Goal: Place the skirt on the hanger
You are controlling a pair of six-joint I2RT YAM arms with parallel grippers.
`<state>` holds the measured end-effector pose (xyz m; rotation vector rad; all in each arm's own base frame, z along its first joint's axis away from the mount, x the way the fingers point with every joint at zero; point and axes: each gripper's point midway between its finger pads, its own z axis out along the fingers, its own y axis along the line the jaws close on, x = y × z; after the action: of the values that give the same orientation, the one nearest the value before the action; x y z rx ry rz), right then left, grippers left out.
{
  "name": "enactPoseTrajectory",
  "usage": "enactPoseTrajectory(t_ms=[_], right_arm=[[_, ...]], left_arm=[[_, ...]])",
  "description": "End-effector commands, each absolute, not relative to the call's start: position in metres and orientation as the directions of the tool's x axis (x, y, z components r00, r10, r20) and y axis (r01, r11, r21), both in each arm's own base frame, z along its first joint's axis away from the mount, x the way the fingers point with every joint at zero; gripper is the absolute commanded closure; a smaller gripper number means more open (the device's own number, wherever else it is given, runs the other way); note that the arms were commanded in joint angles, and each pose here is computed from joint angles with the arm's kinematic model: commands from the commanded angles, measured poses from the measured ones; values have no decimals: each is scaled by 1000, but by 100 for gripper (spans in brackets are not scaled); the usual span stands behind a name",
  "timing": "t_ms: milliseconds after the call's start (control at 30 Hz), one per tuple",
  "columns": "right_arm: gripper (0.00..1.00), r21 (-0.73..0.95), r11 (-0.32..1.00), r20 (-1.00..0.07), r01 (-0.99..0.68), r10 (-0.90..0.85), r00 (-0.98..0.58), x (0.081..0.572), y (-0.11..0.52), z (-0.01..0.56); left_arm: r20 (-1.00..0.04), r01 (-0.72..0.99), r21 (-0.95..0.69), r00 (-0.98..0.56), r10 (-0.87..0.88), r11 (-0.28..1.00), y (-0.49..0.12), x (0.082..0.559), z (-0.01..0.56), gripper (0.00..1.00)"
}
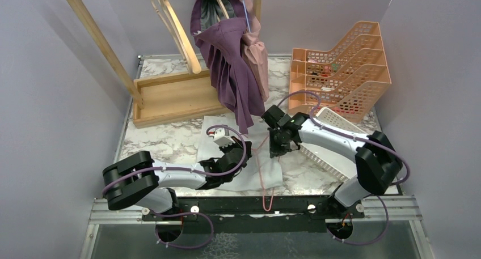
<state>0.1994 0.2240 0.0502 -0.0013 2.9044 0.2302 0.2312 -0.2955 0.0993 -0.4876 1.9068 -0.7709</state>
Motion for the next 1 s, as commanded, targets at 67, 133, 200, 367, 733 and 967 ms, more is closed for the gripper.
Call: enactPoseTrajectory(t_ms=[67,133,200,367,733,967], right_arm=[[99,83,997,-233,-6,14,-972,184,196,83],[99,65,998,-214,1,15,-977,177,189,73],[99,40,999,-193,9,16,-981,170,182,61],[99,-2,1000,-184,22,22,-983,164,170,40],[77,20,1000,-200,-2,2,-980,169,176,33],[43,129,991,-284,-29,9,-959,185,197,64]], left_arm=[[-765,38,-534,-447,-463,845,-268,229,82,100],[-774,40,-519,-445,-450,854,-265,230,83,100],[-785,30,-494,-446,-430,869,-259,231,82,100],[-821,2,-399,-447,-356,917,-236,235,77,100],[-858,72,-356,-420,-295,932,-209,240,98,100],[-800,91,-478,-455,-390,874,-229,239,102,100]])
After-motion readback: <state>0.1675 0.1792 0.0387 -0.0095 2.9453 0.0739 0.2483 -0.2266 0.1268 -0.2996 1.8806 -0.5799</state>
